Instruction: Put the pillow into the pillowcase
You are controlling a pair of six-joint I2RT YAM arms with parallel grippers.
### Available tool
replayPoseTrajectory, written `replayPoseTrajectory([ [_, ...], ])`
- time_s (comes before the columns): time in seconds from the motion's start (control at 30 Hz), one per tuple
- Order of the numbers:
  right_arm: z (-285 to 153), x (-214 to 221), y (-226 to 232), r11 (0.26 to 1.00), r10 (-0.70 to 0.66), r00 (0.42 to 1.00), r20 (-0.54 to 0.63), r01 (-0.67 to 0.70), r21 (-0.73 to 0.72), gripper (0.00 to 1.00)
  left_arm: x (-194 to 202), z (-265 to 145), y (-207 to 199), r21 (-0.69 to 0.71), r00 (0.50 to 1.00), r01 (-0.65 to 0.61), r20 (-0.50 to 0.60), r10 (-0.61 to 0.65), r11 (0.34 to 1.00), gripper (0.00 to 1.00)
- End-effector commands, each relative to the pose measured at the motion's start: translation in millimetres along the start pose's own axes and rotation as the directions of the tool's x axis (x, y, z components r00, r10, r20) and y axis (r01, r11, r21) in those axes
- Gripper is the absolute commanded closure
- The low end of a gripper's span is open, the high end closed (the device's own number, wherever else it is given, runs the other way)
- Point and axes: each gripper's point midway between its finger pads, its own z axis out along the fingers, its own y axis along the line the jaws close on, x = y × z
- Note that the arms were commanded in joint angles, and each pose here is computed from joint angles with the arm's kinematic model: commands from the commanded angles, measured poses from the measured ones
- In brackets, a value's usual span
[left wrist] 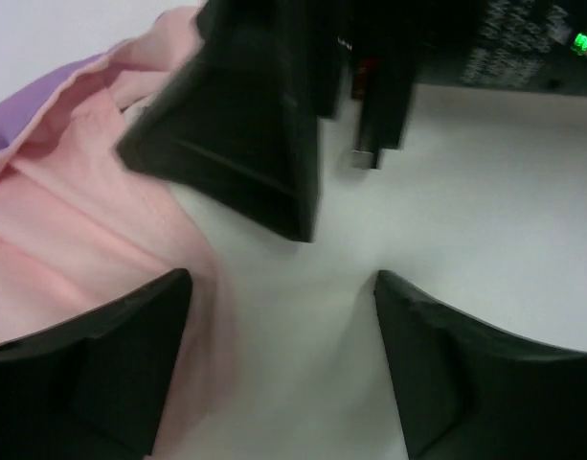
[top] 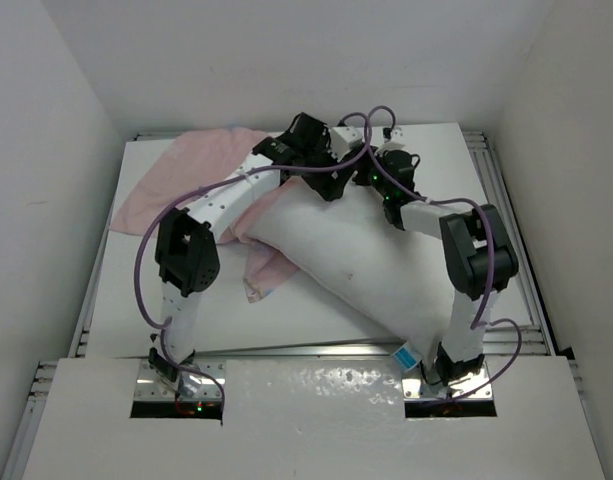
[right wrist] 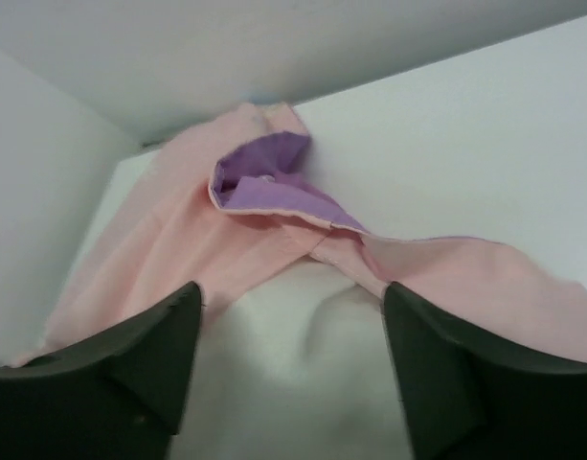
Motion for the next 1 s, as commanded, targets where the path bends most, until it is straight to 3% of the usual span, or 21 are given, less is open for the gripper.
replayPoseTrajectory([
  [0.0, -14.0, -37.1, 4.9, 0.967, -0.251, 0.967, -0.032, 0.252, 0.027, 0.18, -37.4, -26.9, 5.6, -0.058, 0.998, 0.019, 0.055, -0.016, 0.998, 0.19],
  [0.03, -22.1, -55.9, 13.4, 0.932, -0.36, 0.932, -0.031, 0.361, 0.016, 0.15, -52.0, -50.1, 14.7, -0.094, 0.994, 0.016, 0.109, -0.006, 0.995, 0.13],
  [0.1, -37.4, -49.8, 5.8, 0.903, -0.42, 0.897, -0.136, 0.428, 0.034, 0.08, -66.5, -79.8, 24.6, -0.141, 0.985, 0.015, 0.175, 0.01, 0.99, 0.0],
  [0.17, -50.4, -64.4, 12.3, 0.861, -0.498, 0.854, -0.149, 0.507, 0.028, 0.04, -80.6, -127.5, 35.1, -0.233, 0.966, 0.007, 0.254, 0.054, 0.973, 0.0],
  [0.23, -61.6, -59.3, 10.3, 0.85, -0.51, 0.833, -0.213, 0.526, 0.023, 0.01, -81.0, -154.0, 41.6, -0.301, 0.962, 0.01, 0.261, 0.073, 0.954, 0.0],
  [0.33, -72.5, -62.1, 17.3, 0.844, -0.518, 0.818, -0.249, 0.536, 0.003, 0.01, -57.9, -184.2, 49.8, -0.331, 0.972, 0.056, 0.233, 0.024, 0.942, 0.0],
  [0.43, -83.5, -66.5, 32.0, 0.85, -0.52, 0.824, -0.227, 0.526, -0.037, 0.01, -11.7, -210.5, 58.1, -0.375, 0.978, 0.113, 0.203, -0.038, 0.92, 0.0],
  [0.47, -94.3, -60.9, 40.1, 0.851, -0.523, 0.817, -0.242, 0.519, -0.084, 0.04, 22.2, -201.9, 60.2, -0.372, 0.986, 0.136, 0.141, -0.089, 0.918, 0.0],
  [0.5, -98.9, -56.1, 49.9, 0.845, -0.535, 0.809, -0.244, 0.519, -0.129, 0.14, 43.1, -201.0, 63.2, -0.375, 0.986, 0.154, 0.114, -0.12, 0.914, 0.02],
  [0.53, -103.9, -50.5, 57.0, 0.835, -0.55, 0.795, -0.254, 0.527, -0.16, 0.32, 59.2, -213.6, 66.5, -0.394, 0.986, 0.162, 0.111, -0.128, 0.905, 0.12],
  [0.57, -111.2, -40.1, 68.8, 0.802, -0.597, 0.753, -0.276, 0.57, -0.181, 0.91, 101.5, -197.6, 62.4, -0.39, 0.991, 0.125, 0.007, -0.133, 0.912, 0.46],
  [0.6, -113.4, -32.5, 74.3, 0.772, -0.635, 0.718, -0.285, 0.608, -0.186, 1.0, 123.1, -193.6, 61.7, -0.405, 0.989, 0.111, -0.041, -0.139, 0.908, 0.61],
  [0.63, -116.6, -21.9, 75.3, 0.686, -0.724, 0.627, -0.286, 0.694, -0.216, 0.82, 156.9, -184.7, 56.9, -0.407, 0.983, 0.087, -0.115, -0.146, 0.909, 0.78],
  [0.7, -125.2, 10.1, 99.3, 0.557, -0.826, 0.487, -0.283, 0.78, -0.284, 0.46, 185.2, -178.8, 59.7, -0.442, 0.97, 0.071, -0.178, -0.165, 0.894, 0.79],
  [0.73, -128.0, 18.1, 104.5, 0.503, -0.86, 0.433, -0.272, 0.809, -0.305, 0.37, 202.8, -170.9, 57.0, -0.444, 0.958, 0.087, -0.207, -0.196, 0.892, 0.76],
  [0.77, -133.4, 31.3, 117.4, 0.482, -0.874, 0.42, -0.244, 0.814, -0.324, 0.22, 203.4, -166.1, 59.5, -0.451, 0.961, 0.092, -0.195, -0.198, 0.888, 0.67],
  [0.87, -144.2, 55.0, 124.8, 0.479, -0.878, 0.434, -0.204, 0.813, -0.332, 0.01, 208.6, -153.8, 61.1, -0.453, 0.955, 0.127, -0.183, -0.231, 0.882, 0.47],
  [0.97, -154.7, 63.5, 118.2, 0.437, -0.898, 0.399, -0.184, 0.856, -0.276, 0.01, 209.2, -142.1, 67.9, -0.474, 0.948, 0.163, -0.168, -0.271, 0.865, 0.41],
])
